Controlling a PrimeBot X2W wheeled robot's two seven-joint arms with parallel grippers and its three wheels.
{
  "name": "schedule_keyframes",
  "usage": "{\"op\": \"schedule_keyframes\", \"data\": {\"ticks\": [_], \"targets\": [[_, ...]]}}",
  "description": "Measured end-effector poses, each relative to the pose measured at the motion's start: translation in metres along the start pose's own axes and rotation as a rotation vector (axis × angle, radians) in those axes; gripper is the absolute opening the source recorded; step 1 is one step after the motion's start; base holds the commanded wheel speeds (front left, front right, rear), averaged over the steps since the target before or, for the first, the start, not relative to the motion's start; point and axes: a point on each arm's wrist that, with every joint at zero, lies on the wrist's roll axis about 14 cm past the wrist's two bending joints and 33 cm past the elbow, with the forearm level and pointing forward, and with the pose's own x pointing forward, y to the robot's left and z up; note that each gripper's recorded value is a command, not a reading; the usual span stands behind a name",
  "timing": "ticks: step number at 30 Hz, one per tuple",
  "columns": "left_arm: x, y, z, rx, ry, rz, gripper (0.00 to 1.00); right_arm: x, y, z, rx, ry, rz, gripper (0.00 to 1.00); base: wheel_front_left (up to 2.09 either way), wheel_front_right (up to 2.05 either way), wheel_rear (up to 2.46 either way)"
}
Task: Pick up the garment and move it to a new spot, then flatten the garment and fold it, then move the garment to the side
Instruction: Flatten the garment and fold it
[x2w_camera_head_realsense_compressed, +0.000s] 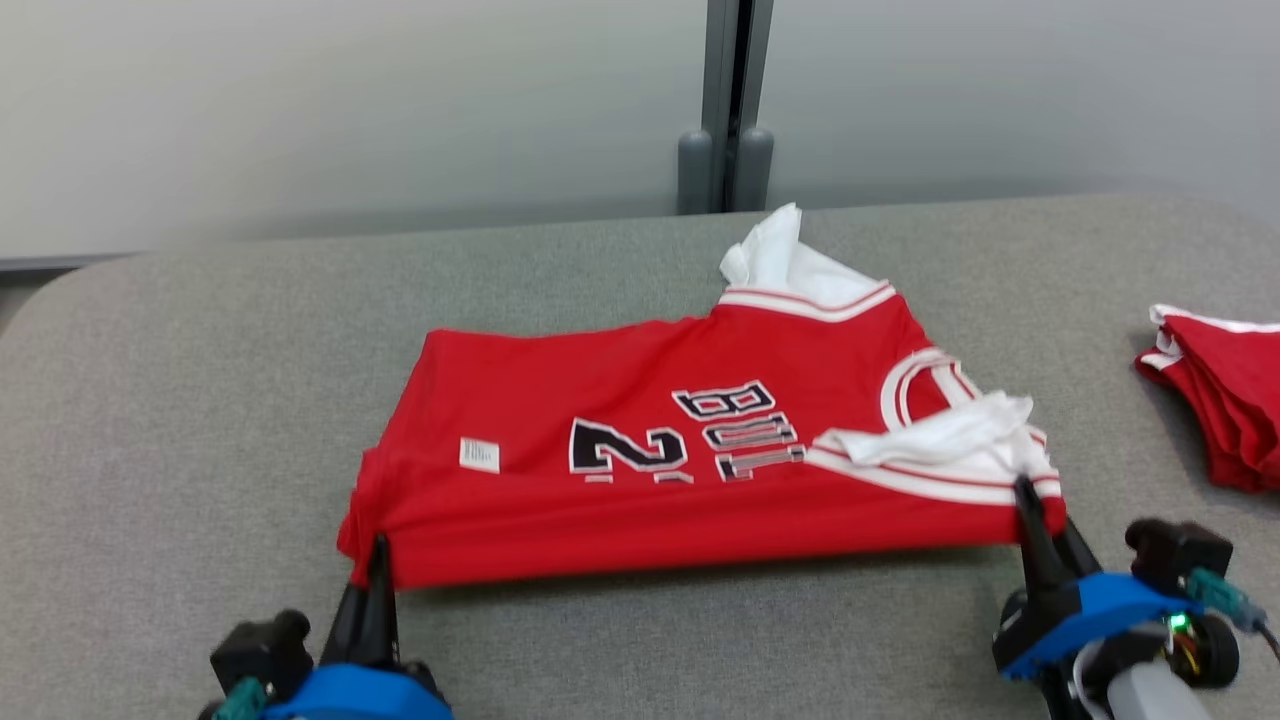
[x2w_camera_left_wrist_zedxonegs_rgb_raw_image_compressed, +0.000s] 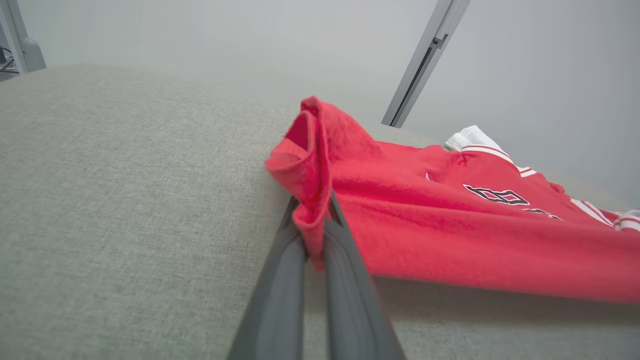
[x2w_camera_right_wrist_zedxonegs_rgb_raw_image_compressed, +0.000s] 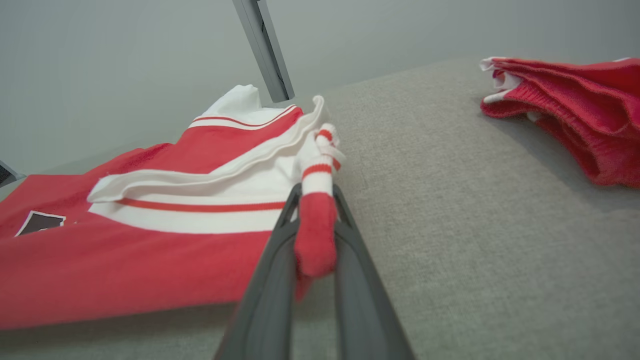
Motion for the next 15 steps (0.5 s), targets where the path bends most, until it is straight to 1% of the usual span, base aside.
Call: {"op": "schedule_keyframes", "data": {"ticks": [3,7,8,9,10,13,15], "targets": [[-0.019,0.002,-0.013,0.001,0.032,0.006,0.0,-0.019,-0.005,-0.015,0.017,0.034,-0.009,0.0,0.0,0.0,0.0],[-0.044,0.006,-0.045,-0.038,0.12,0.038,0.0,-0.047,-0.014,-0.047,0.015,0.125,-0.025,0.0,0.0,0.0,0.0],[-0.047,0.007,-0.05,-0.044,0.135,0.047,0.28,-0.051,-0.016,-0.054,0.016,0.146,-0.03,0.22,0.0,0.0,0.0],[-0.049,0.008,-0.053,-0.049,0.147,0.055,0.78,-0.055,-0.017,-0.06,0.022,0.162,-0.036,0.82,0.0,0.0,0.0],[-0.049,0.007,-0.056,-0.05,0.156,0.059,1.0,-0.056,-0.018,-0.064,0.022,0.174,-0.038,1.0,0.0,0.0,0.0],[-0.047,0.008,-0.062,-0.041,0.178,0.075,1.0,-0.052,-0.024,-0.065,0.0,0.184,-0.044,1.0,0.0,0.0,0.0],[-0.037,0.01,-0.053,-0.014,0.155,0.082,1.0,-0.044,-0.025,-0.058,-0.023,0.169,-0.037,1.0,0.0,0.0,0.0]]}}
